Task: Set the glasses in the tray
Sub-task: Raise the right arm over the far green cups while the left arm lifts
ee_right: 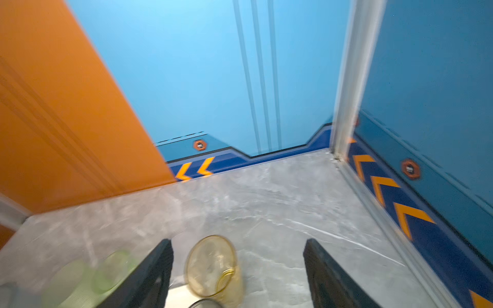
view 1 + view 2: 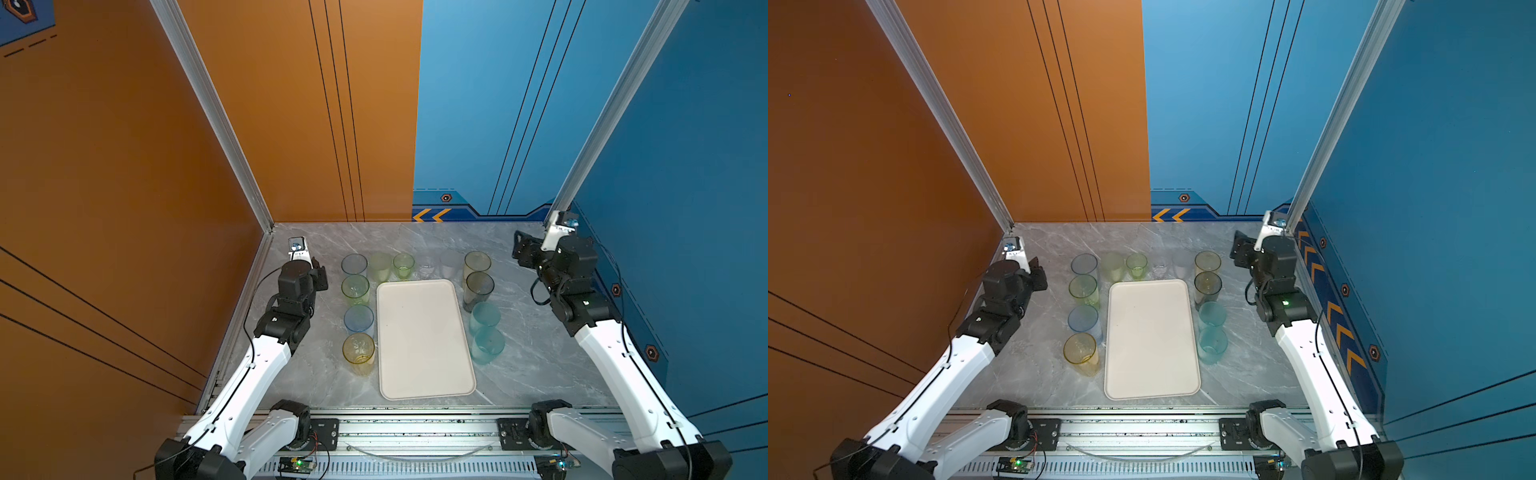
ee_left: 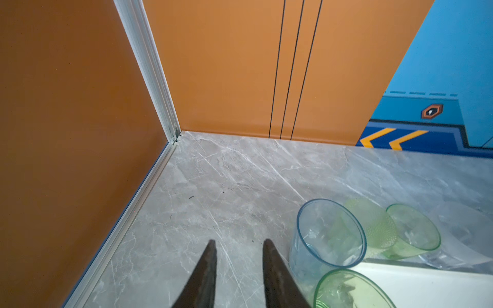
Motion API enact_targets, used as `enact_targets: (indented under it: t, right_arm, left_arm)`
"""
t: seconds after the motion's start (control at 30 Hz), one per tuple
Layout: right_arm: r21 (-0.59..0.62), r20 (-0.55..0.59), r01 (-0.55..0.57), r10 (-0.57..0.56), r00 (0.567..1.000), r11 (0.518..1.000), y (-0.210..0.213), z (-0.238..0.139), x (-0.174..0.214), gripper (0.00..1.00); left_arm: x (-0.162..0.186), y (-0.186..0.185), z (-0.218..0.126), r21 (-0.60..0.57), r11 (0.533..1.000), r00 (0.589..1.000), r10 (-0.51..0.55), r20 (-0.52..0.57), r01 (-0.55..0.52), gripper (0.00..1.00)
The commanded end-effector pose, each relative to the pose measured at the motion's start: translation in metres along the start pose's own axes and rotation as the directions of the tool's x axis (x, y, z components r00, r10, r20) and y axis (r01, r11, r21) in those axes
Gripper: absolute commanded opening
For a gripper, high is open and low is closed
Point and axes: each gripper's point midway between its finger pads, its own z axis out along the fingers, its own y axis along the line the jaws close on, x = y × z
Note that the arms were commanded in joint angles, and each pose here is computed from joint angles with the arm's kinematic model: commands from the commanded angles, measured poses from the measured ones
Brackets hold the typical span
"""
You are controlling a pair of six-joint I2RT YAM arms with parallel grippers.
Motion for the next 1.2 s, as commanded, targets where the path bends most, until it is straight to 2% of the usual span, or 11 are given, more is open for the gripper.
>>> enact_targets:
  t: [0.0,0.1,0.2,0.3,0.4,0.57,0.73,0.8,0.93,1.03,1.17]
  right_arm:
    - [-0.105,-0.262,0.132,-0.155,0.952,0.986,0.044,-0.002,0.044,0.77]
    - [-0.215,-0.337,0.145,-0.213,0.917,0.966,0.085,0.007,0.052,0.77]
    - [-0.269,-0.402,0.138,-0.241,0.883,0.953,0.110,0.029,0.065,0.76]
    - [-0.273,-0.474,0.156,-0.274,0.837,0.949,0.123,0.058,0.082,0.69]
    - [-0.301,-0.524,0.149,-0.294,0.799,0.942,0.140,0.080,0.095,0.55]
    - [-0.335,-0.588,0.184,-0.358,0.725,0.924,0.164,0.109,0.122,0.46]
    - [-0.370,-0.614,0.190,-0.393,0.684,0.909,0.186,0.134,0.144,0.26]
    - [-0.390,-0.622,0.179,-0.402,0.672,0.903,0.195,0.138,0.152,0.21]
    - [-0.402,-0.651,0.156,-0.402,0.644,0.902,0.208,0.137,0.172,0.21]
    - [-0.374,-0.685,0.164,-0.391,0.614,0.913,0.206,0.137,0.187,0.24]
    - [-0.349,-0.713,0.178,-0.384,0.587,0.920,0.204,0.133,0.199,0.25]
  left_arm:
    - [0.010,-0.015,-0.002,0.073,0.996,0.994,-0.041,-0.099,0.048,0.30]
    - [0.005,-0.024,-0.002,0.115,0.990,0.993,-0.065,-0.100,0.076,0.31]
    - [0.004,-0.033,-0.001,0.164,0.983,0.992,-0.060,-0.110,0.078,0.32]
    - [0.009,-0.033,-0.001,0.165,0.983,0.989,-0.059,-0.133,0.080,0.32]
    - [0.017,-0.031,0.001,0.166,0.982,0.986,-0.060,-0.158,0.086,0.33]
    - [0.025,-0.028,0.007,0.166,0.981,0.980,-0.070,-0.186,0.102,0.33]
    - [0.030,-0.028,0.013,0.173,0.979,0.976,-0.076,-0.203,0.112,0.33]
    - [0.033,-0.029,0.016,0.179,0.977,0.974,-0.075,-0.214,0.114,0.33]
    - [0.037,-0.031,0.022,0.187,0.975,0.971,-0.074,-0.229,0.119,0.33]
    - [0.040,-0.031,0.024,0.190,0.975,0.969,-0.071,-0.236,0.118,0.33]
    - [0.042,-0.028,0.026,0.184,0.976,0.967,-0.070,-0.245,0.118,0.33]
